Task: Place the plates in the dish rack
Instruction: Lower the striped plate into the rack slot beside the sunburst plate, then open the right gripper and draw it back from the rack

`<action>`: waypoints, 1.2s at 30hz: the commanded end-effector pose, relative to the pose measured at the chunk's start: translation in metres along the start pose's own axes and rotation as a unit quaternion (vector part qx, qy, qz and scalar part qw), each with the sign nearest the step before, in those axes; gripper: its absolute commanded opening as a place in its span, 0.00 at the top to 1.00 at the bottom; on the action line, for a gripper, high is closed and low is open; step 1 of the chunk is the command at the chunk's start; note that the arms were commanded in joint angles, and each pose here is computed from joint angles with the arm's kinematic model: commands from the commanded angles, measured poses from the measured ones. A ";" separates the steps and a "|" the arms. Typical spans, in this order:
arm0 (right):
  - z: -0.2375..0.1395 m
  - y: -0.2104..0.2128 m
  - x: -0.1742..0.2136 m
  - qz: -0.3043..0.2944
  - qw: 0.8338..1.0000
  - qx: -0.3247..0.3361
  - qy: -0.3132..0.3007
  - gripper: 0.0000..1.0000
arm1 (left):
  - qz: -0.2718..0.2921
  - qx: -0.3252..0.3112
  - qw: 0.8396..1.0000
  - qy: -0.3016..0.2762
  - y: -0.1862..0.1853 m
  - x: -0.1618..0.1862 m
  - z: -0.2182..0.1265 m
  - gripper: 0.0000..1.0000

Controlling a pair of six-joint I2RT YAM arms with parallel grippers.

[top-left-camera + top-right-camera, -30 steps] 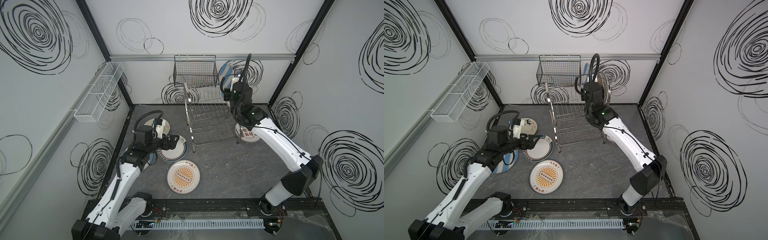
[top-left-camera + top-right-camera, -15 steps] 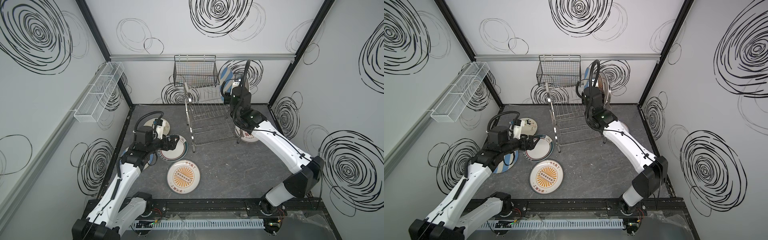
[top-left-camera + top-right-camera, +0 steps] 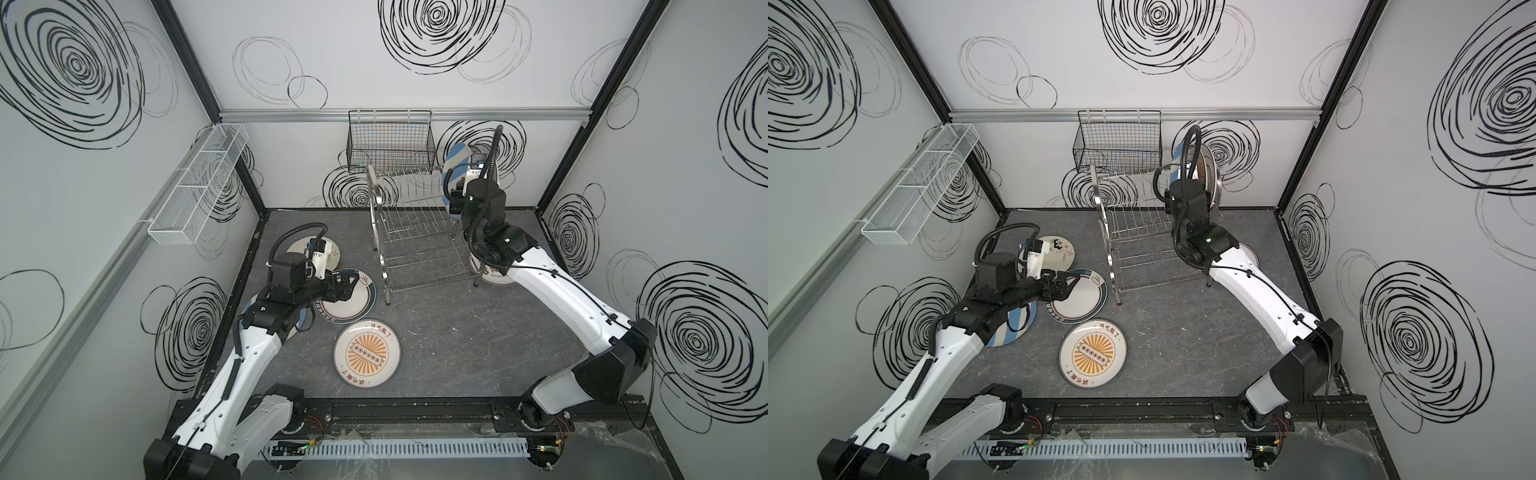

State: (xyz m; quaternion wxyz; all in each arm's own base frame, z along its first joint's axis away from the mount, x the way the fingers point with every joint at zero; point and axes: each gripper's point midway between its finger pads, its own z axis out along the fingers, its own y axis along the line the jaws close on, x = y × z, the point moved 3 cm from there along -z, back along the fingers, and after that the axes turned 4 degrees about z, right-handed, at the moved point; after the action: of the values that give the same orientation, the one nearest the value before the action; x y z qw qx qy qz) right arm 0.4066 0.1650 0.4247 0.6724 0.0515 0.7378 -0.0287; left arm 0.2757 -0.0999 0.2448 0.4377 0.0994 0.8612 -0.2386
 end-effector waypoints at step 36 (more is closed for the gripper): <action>-0.135 -0.143 0.050 0.113 0.989 0.045 0.087 0.32 | 0.004 0.023 0.999 -0.029 -0.005 -0.013 0.001 0.04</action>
State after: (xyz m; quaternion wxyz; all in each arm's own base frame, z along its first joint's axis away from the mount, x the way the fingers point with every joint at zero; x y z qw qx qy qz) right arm 0.2562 0.0539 0.4161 0.6331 0.1262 0.7632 0.0278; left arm 0.2779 -0.1032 0.2476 0.4421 0.0997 0.8551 -0.2517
